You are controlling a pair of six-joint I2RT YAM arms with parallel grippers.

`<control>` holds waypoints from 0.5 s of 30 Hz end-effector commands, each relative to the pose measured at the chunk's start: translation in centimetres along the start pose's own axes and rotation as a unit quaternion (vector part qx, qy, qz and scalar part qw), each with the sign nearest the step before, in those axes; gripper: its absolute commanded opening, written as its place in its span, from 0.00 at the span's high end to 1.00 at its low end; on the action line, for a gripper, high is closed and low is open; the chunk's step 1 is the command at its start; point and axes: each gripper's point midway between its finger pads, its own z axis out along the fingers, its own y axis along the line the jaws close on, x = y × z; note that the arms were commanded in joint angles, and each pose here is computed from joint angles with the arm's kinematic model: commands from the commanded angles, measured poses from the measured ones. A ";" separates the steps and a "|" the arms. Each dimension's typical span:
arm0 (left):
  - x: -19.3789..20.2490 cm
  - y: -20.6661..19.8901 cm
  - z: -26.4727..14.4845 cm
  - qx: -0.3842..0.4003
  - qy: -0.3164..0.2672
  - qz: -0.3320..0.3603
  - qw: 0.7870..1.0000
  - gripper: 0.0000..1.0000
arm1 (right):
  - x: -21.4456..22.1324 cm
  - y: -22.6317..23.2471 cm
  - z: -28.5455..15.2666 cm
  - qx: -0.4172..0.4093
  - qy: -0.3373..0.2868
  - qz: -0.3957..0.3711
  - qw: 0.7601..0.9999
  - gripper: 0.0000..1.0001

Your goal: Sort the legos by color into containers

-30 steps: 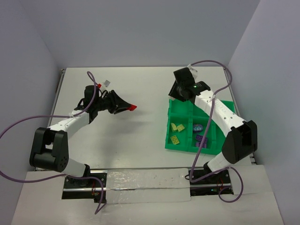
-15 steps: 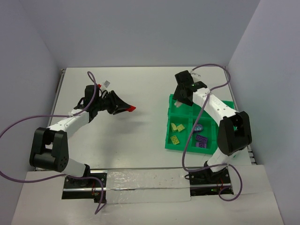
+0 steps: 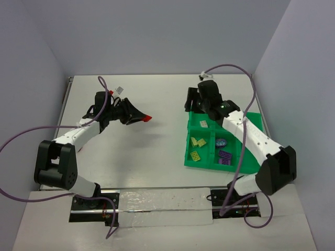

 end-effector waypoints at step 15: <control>0.0 -4.1 -1.4 0.041 0.025 0.058 0.997 1.00 | 5.4 19.1 -3.9 -0.357 -0.131 -0.367 0.849 0.39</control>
